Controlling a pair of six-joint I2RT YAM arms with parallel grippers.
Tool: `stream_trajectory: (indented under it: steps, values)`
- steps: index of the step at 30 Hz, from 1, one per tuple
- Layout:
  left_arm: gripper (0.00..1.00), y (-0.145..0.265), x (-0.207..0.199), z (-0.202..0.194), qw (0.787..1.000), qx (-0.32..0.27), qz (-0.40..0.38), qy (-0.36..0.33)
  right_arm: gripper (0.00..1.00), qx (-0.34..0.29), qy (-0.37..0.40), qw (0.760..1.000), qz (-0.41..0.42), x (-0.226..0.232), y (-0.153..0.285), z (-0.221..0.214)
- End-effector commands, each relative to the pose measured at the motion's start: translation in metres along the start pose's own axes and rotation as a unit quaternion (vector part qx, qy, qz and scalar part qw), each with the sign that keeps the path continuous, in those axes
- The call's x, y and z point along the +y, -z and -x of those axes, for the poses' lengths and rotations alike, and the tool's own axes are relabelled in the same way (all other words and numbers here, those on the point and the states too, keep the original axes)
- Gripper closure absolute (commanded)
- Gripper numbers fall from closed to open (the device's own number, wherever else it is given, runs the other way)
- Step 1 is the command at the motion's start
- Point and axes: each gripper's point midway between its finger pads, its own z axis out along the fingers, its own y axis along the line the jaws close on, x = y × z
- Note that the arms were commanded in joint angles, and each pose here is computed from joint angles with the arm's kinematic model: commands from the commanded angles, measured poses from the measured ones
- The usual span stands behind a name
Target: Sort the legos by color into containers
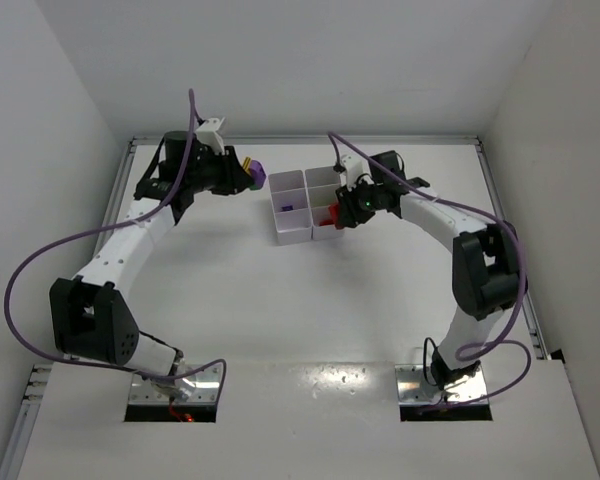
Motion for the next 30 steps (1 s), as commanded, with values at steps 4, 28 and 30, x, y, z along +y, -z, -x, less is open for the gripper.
stream_trajectory:
  steps: [4,28,30]
  values:
    - [1.00,0.009,0.001,0.011,1.000,-0.020,-0.004,0.004,1.00,-0.065,0.031,0.997,-0.010,-0.008,-0.008,0.049]
    - [1.00,-0.013,0.003,0.007,0.999,-0.003,-0.030,0.009,0.58,-0.069,0.020,0.995,-0.063,-0.018,-0.031,0.038]
    - [1.00,-0.013,0.001,0.011,0.999,-0.007,-0.031,0.006,0.42,-0.071,0.021,0.995,-0.064,-0.015,-0.026,0.035]
